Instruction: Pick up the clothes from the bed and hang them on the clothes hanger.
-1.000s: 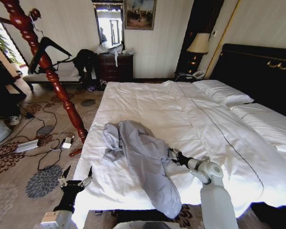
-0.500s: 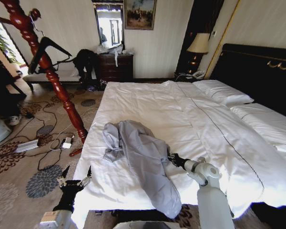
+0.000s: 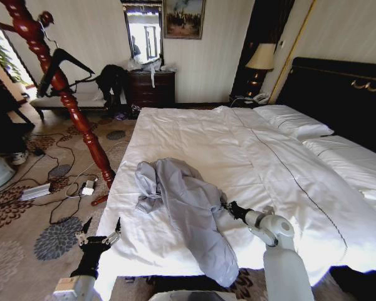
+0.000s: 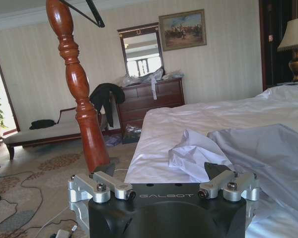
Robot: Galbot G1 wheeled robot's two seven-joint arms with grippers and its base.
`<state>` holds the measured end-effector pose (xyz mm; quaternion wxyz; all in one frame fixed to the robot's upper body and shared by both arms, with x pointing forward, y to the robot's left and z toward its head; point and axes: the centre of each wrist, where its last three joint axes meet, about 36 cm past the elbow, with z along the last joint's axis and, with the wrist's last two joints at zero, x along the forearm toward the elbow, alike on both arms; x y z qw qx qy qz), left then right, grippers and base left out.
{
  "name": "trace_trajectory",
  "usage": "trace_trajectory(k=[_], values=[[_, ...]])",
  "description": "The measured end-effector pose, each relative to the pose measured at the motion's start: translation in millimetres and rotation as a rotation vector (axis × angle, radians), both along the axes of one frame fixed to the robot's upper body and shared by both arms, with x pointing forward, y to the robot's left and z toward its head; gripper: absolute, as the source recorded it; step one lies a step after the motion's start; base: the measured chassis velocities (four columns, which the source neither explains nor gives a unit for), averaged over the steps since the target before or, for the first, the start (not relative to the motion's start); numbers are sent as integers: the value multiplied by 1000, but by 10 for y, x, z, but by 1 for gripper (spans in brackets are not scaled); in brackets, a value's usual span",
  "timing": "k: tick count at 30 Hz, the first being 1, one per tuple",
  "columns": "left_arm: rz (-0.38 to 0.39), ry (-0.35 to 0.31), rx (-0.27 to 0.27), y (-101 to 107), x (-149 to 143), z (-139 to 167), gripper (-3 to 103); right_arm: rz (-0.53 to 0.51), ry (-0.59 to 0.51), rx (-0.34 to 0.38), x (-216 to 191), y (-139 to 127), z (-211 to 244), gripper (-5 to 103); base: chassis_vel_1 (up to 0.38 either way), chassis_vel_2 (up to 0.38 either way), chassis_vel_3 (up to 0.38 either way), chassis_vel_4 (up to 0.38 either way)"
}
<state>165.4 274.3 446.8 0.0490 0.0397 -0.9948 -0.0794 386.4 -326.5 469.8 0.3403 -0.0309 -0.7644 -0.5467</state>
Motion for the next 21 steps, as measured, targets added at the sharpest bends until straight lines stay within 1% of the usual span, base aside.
trace_trajectory(k=[1, 2, 5, 6, 7, 10, 12, 13, 15, 17, 18, 21], values=[[0, 0, 0, 0, 0, 0, 100, 0, 0, 0, 0, 0, 0, 0, 0, 0, 0, 0], [0, -1, 0, -1, 1, 2, 100, 6, -27, -15, -34, -3, 107, 0, 0, 0, 0, 0], [-1, -7, -4, -9, 11, 10, 100, 18, -107, -66, -165, -10, 421, 0, 0, 0, 0, 0], [-2, -9, -6, -15, 15, 10, 100, 25, -146, -95, -232, -12, 564, 0, 0, 0, 0, 0], [-2, -9, -6, -15, 15, 10, 100, 25, -146, -95, -232, -12, 564, 0, 0, 0, 0, 0], [-7, -12, -14, -36, 21, 6, 100, 38, -249, -159, -381, -39, 933, 0, 0, 0, 0, 0], [-10, -17, -17, -46, 23, 11, 100, 48, -332, -237, -482, -89, 1288, 0, 0, 0, 0, 0], [-10, -17, -17, -46, 23, 11, 100, 48, -332, -237, -482, -89, 1288, 0, 0, 0, 0, 0], [-13, -22, -19, -48, 28, 13, 100, 61, -404, -313, -563, -116, 1600, 0, 0, 0, 0, 0], [-15, -27, -22, -49, 36, 22, 100, 57, -456, -349, -609, -129, 1797, 0, 0, 0, 0, 0], [-15, -27, -22, -49, 36, 22, 100, 57, -456, -349, -609, -129, 1797, 0, 0, 0, 0, 0], [-21, -41, -29, -51, 55, 65, 100, 47, -532, -383, -627, -181, 2071, 0, 0, 0, 0, 0]])
